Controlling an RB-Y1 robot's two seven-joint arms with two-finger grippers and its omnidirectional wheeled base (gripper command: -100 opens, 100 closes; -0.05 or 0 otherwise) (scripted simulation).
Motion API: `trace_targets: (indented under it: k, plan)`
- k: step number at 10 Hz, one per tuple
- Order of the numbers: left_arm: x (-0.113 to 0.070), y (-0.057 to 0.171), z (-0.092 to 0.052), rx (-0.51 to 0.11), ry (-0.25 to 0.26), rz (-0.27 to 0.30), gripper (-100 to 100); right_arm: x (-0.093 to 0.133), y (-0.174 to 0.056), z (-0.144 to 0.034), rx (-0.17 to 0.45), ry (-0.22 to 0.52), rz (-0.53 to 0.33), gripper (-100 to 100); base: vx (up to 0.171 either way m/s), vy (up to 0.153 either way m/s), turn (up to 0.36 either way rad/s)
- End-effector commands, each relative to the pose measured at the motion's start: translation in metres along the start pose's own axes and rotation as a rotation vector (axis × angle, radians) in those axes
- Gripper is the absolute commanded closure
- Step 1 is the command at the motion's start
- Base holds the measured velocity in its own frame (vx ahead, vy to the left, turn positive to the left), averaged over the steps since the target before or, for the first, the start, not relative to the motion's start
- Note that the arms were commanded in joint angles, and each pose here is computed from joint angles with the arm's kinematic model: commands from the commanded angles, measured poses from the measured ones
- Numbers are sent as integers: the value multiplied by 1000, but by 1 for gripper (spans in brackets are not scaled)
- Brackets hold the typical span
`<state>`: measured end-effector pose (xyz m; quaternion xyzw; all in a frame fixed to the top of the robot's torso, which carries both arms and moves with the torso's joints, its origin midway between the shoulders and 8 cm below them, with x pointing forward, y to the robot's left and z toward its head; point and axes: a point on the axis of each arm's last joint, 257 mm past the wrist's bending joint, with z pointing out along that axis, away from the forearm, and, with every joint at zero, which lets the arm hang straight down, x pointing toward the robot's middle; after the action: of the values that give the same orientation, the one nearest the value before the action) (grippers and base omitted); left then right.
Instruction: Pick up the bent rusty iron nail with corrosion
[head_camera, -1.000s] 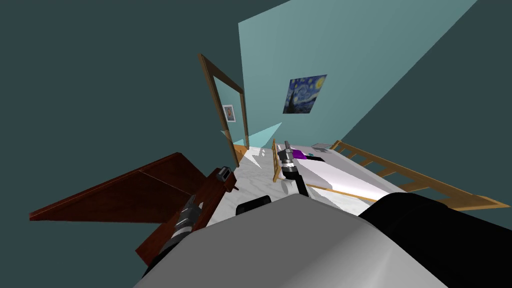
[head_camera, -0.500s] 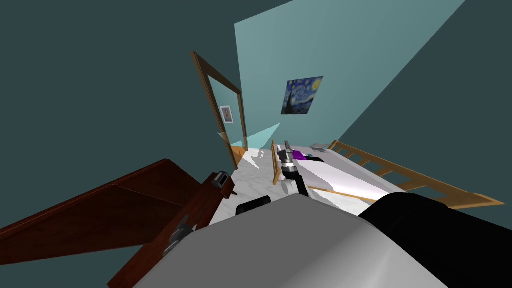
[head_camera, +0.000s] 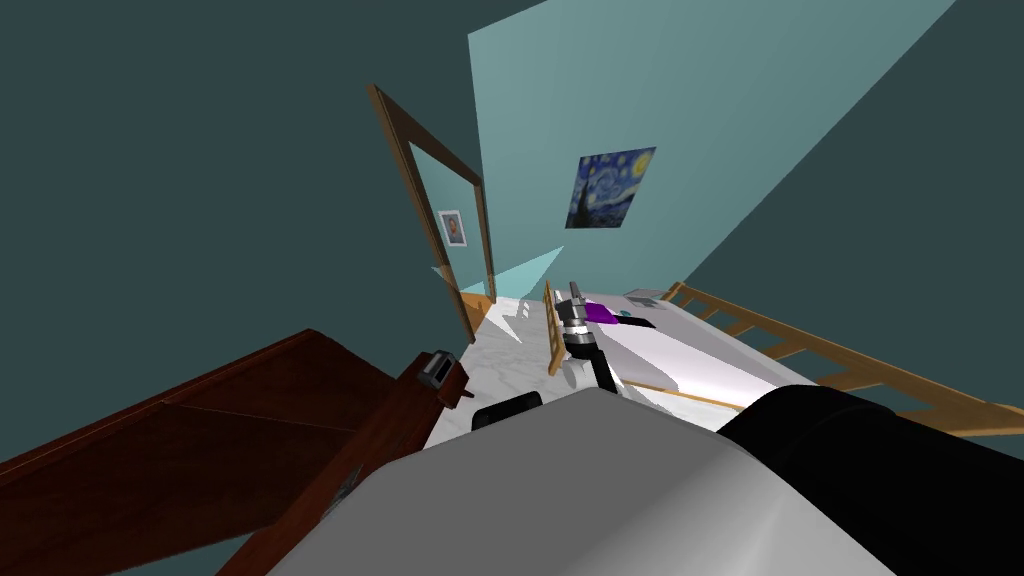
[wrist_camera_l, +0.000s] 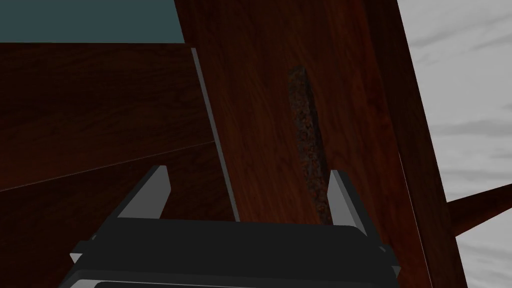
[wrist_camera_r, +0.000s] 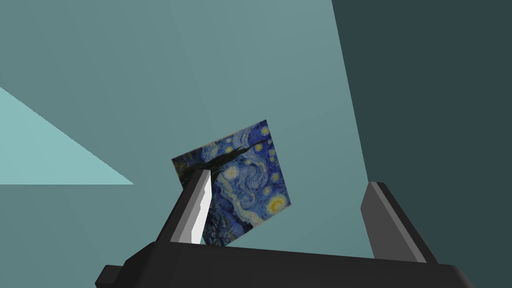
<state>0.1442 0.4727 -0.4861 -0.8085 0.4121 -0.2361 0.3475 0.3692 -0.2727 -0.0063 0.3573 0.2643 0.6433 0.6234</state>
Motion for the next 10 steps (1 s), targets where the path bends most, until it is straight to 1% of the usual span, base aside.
trace_targets:
  k: [1,2,4,5,7,9,10]
  plan:
    - [-23,21,-3,-54,-49,-44,-100,0,0,0,0,0,0,0,164,-29,31]
    - [-27,27,-3,-64,-57,-44,-100,0,0,0,0,0,0,0,126,-22,25]
    - [-58,53,-11,-128,-122,-103,-100,0,0,0,0,0,0,0,144,14,43]
    - [-61,58,-13,-137,-129,-103,-100,0,0,0,0,0,0,0,122,11,23]
    - [-89,84,-24,-196,-194,-163,-100,0,0,0,0,0,0,0,141,-2,44]
    - [-115,112,-38,-254,-259,-221,-100,0,0,0,0,0,0,0,219,-25,64]
    - [-126,123,-45,-277,-287,-249,-100,0,0,0,0,0,0,0,186,23,55]
